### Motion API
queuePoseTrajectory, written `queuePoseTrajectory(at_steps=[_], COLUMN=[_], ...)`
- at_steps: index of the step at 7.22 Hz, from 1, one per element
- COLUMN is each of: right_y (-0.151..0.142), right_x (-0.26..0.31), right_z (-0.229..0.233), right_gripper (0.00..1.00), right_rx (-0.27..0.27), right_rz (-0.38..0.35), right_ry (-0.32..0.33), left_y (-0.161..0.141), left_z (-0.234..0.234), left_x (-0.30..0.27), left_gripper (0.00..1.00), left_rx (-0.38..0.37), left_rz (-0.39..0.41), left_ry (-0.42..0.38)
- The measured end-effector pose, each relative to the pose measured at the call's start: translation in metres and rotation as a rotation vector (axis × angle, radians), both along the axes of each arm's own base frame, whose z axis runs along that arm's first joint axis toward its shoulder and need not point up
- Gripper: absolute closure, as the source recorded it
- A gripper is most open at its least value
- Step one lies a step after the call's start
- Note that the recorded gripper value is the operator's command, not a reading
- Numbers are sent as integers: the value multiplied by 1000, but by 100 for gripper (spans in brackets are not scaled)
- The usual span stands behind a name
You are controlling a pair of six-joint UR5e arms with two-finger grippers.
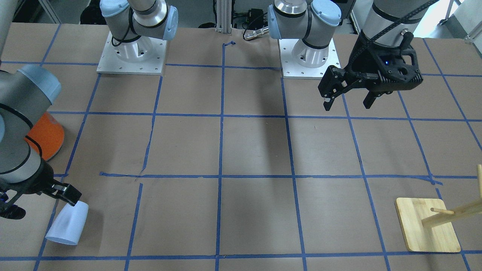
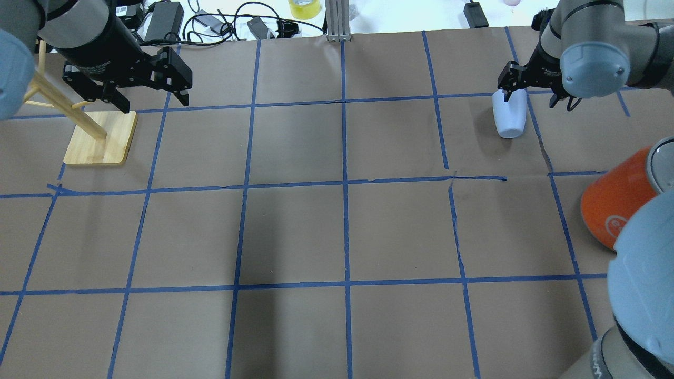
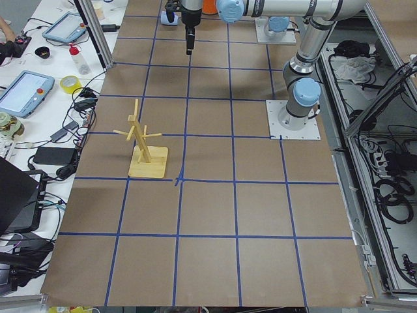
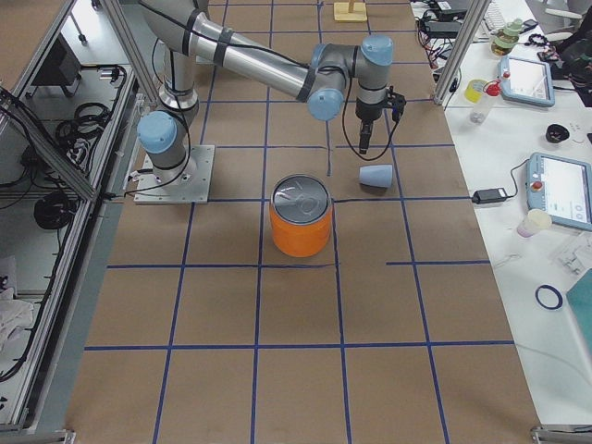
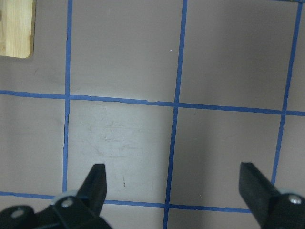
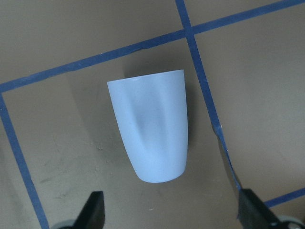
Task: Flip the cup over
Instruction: 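Close the right gripper on the cup and lift it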
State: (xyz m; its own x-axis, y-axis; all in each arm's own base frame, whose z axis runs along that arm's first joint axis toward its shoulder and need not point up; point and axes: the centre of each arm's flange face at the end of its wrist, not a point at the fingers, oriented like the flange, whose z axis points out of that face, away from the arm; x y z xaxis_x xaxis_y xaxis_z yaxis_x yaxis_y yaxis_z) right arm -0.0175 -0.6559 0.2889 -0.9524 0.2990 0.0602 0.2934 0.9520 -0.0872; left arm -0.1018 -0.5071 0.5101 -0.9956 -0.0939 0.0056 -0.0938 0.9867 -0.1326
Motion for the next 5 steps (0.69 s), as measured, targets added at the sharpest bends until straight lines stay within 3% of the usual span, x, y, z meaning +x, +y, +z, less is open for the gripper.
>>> queuePoseTrajectory(at_steps=[3,5], right_y=[-13,-16], right_x=[-3,-4], right_z=[-60,-73], right_gripper=[0,0], right_rx=[32,36], right_rz=[-29,-29], right_ry=[-10,-9], left_y=[0,0], left_z=[0,0], left_x=[0,0], left_gripper=[0,0], left_rx=[-1,-1], left_rz=[0,0], left_ry=[0,0])
